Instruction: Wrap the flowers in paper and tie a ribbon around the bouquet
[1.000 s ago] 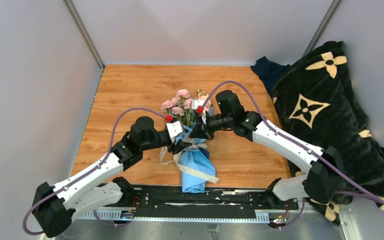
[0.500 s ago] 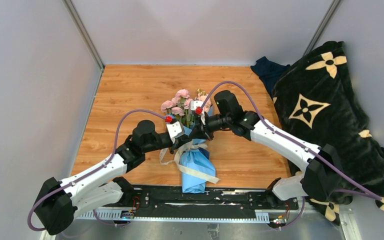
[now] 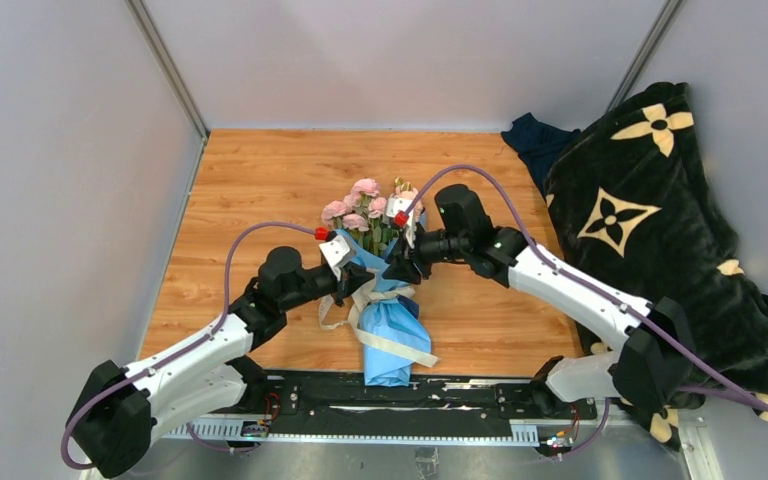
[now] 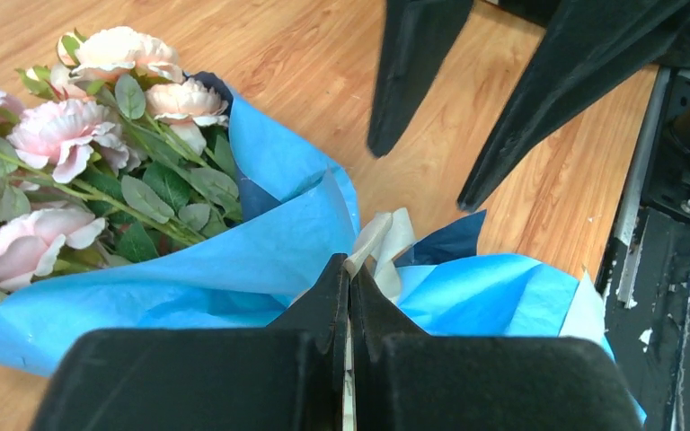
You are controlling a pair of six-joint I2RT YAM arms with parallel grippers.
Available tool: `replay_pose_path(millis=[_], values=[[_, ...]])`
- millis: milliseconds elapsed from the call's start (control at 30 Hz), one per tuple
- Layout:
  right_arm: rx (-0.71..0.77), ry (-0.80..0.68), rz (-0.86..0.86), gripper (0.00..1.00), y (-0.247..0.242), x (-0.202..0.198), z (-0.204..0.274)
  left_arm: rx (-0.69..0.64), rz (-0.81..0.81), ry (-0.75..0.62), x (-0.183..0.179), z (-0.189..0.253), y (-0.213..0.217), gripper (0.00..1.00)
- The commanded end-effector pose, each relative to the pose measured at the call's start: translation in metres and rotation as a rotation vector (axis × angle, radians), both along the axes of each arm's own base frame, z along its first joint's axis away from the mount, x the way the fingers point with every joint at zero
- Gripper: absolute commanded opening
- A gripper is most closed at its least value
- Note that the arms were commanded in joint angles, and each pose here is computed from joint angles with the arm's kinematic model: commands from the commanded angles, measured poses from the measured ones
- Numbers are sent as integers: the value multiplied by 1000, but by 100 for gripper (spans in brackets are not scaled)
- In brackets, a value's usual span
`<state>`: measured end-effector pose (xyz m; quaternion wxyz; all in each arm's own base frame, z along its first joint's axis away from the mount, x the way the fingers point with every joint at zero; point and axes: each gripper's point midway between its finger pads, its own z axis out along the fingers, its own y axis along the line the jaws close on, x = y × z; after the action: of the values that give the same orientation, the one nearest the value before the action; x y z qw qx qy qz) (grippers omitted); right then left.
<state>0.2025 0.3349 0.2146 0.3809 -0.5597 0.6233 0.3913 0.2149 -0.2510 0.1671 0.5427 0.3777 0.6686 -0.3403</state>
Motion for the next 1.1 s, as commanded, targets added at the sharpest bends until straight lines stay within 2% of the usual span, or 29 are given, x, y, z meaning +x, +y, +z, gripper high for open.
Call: replay_pose_path(millis=[0, 133, 300, 467, 900, 967, 1000, 1067], values=[[-28, 15, -140, 41, -18, -1, -14, -86, 52, 9, 5, 12, 3, 0], [-72, 2, -179, 37, -10, -5, -47, -144, 86, 36, 4, 16, 6, 0], [-85, -32, -214, 36, 3, -4, -63, -185, 109, 69, 0, 16, 10, 0], [-49, -47, -202, 36, 17, -4, -74, -207, 121, 81, -2, 16, 12, 0], [-143, -1, -187, 37, 16, -7, -116, -216, 138, 97, -2, 12, 15, 0], [-151, 8, -180, 32, 14, -10, -121, -218, 143, 101, -2, 11, 15, 0], [-157, 11, -181, 27, 13, -10, -123, -219, 148, 103, -1, 11, 15, 0], [-177, 16, -189, 9, 9, -10, -127, -220, 158, 106, 0, 11, 16, 0]])
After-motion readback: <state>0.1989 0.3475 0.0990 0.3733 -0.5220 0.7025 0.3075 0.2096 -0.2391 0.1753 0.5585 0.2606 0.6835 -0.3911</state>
